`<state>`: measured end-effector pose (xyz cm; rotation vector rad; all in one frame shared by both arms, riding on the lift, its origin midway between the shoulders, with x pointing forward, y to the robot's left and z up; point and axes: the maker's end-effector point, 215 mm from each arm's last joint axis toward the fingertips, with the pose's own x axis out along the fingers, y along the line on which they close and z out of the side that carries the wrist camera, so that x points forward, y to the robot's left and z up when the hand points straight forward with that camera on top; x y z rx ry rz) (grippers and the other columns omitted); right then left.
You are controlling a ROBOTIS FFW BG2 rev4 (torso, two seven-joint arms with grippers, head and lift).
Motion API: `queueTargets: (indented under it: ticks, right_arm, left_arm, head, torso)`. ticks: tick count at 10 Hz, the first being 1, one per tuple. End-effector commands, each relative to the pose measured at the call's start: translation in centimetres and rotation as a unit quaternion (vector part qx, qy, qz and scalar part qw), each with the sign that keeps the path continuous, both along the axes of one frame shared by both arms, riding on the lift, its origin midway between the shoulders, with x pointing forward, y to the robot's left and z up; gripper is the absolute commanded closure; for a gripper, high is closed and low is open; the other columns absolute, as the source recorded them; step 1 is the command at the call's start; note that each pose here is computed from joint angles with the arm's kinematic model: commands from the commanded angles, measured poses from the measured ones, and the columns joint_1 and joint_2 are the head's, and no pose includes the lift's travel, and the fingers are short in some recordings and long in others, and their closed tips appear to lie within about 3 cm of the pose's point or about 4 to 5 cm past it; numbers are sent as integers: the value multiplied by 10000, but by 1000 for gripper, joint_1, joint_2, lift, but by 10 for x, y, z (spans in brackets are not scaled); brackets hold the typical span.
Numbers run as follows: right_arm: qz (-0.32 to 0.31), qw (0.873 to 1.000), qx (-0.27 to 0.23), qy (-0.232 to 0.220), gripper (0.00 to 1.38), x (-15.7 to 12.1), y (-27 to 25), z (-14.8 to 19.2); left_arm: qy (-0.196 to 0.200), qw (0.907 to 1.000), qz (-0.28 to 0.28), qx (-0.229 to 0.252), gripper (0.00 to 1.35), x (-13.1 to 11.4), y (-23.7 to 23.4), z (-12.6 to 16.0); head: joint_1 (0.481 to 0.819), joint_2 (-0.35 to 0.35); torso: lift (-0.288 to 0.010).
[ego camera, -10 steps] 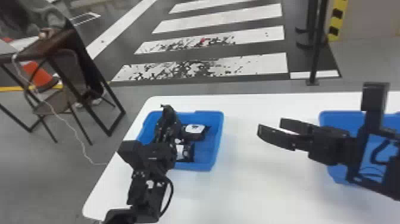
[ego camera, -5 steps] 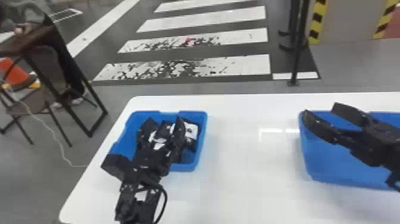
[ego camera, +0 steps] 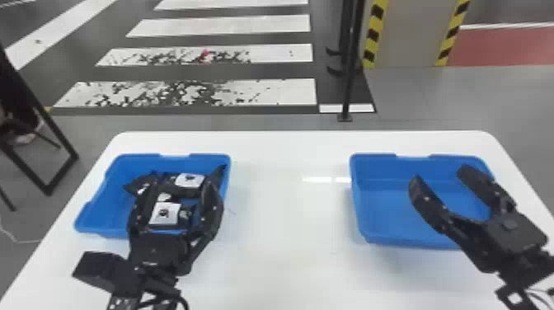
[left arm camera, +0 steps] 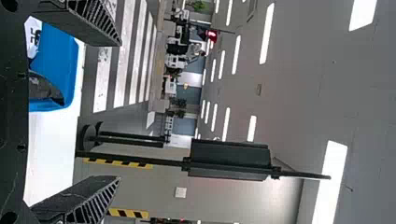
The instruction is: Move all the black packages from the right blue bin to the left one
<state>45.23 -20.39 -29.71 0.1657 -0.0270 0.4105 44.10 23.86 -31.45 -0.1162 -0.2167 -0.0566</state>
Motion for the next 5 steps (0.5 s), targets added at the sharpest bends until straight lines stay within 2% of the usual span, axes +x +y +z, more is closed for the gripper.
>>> queueTargets:
  ticks: [1, 3, 5]
  right_arm:
    - [-341, 9991, -148, 185, 170, -20, -26, -25]
    - [-478, 9980, -331, 257, 176, -31, -37, -30]
    - [-500, 9973, -436, 310, 176, -37, -33, -23]
  left_arm:
    - [170, 9998, -74, -61, -2, -18, -21, 12]
    - [300, 9995, -34, -126, -2, -27, -22, 12]
    - [201, 9996, -29, 214, -2, -32, -28, 22]
  head:
    - [695, 50]
    - [695, -15]
    - [695, -32]
  torso:
    - [-140]
    - [-140]
    - [-140]
